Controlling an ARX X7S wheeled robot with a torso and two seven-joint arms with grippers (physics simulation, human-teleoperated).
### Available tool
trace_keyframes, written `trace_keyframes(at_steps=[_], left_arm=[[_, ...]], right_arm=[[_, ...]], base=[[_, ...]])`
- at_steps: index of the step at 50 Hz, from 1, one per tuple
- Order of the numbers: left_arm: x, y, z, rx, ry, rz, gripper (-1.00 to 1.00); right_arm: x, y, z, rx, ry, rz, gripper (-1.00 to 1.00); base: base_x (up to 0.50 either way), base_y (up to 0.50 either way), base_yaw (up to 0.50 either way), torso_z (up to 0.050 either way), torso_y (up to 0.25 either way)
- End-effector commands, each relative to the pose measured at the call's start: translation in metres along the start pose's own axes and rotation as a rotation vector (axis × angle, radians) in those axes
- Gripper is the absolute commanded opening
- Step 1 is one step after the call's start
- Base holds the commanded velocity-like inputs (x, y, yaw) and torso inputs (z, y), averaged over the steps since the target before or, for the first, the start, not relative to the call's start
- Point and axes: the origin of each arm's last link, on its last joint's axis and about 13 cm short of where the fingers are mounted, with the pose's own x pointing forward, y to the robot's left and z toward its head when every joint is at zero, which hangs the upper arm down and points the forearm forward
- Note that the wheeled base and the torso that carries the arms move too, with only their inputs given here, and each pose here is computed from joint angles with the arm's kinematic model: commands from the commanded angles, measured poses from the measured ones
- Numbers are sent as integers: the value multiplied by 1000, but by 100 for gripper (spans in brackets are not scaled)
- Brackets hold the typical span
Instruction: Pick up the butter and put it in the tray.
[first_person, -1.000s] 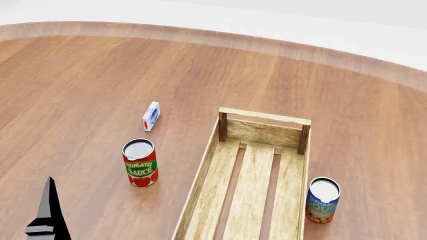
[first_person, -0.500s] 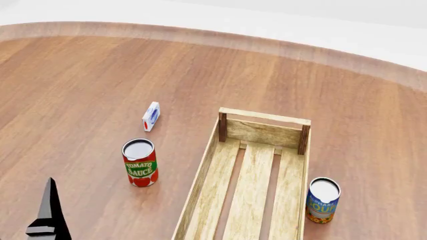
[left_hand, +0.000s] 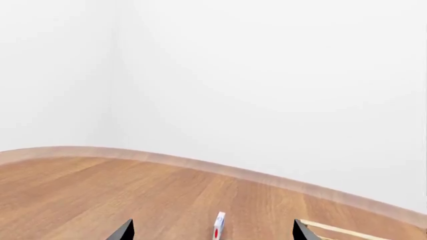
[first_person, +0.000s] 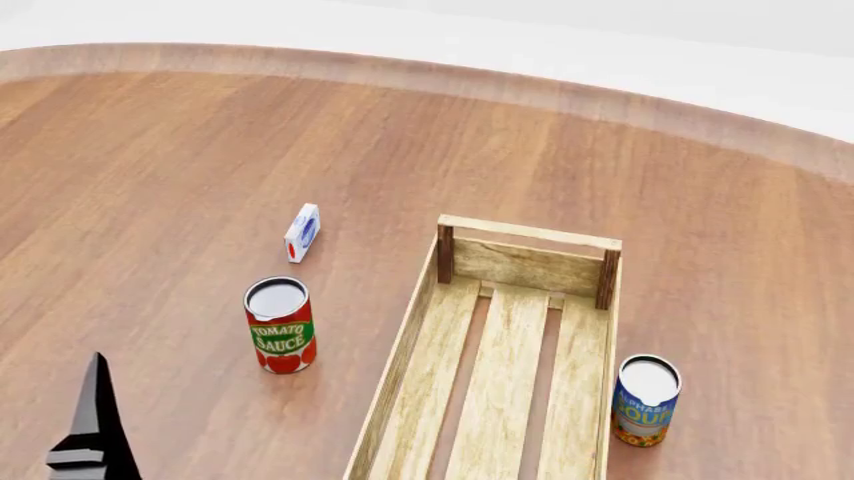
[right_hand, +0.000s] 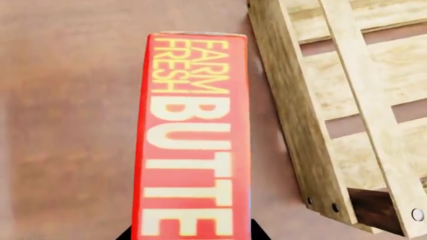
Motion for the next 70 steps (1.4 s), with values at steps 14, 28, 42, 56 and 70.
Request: trace_keyframes(at_steps=[14,28,42,56,70], left_arm=[[-2,1,6,-12,-10,0,100],[-2,1,7,-15,-14,1,100],[-3,1,10,-16,-18,-1,100],[-2,1,12,-20,-20,1,100],[-2,1,11,-24,-15,-2,100]], right_arm=[[-51,7,53,-170,-233,-104,-100],[-81,2,66,-150,-412,-238,-100],[-73,-13,61,-41,-461,-453,-100],[-45,-27,75,68,-509,-548,-100],[-23,-46,118,260,-619,-624,-100]], base=[[-1,0,0,0,1],[0,0,0,0,1],[0,0,0,0,1],[0,0,0,0,1],[0,0,0,0,1]])
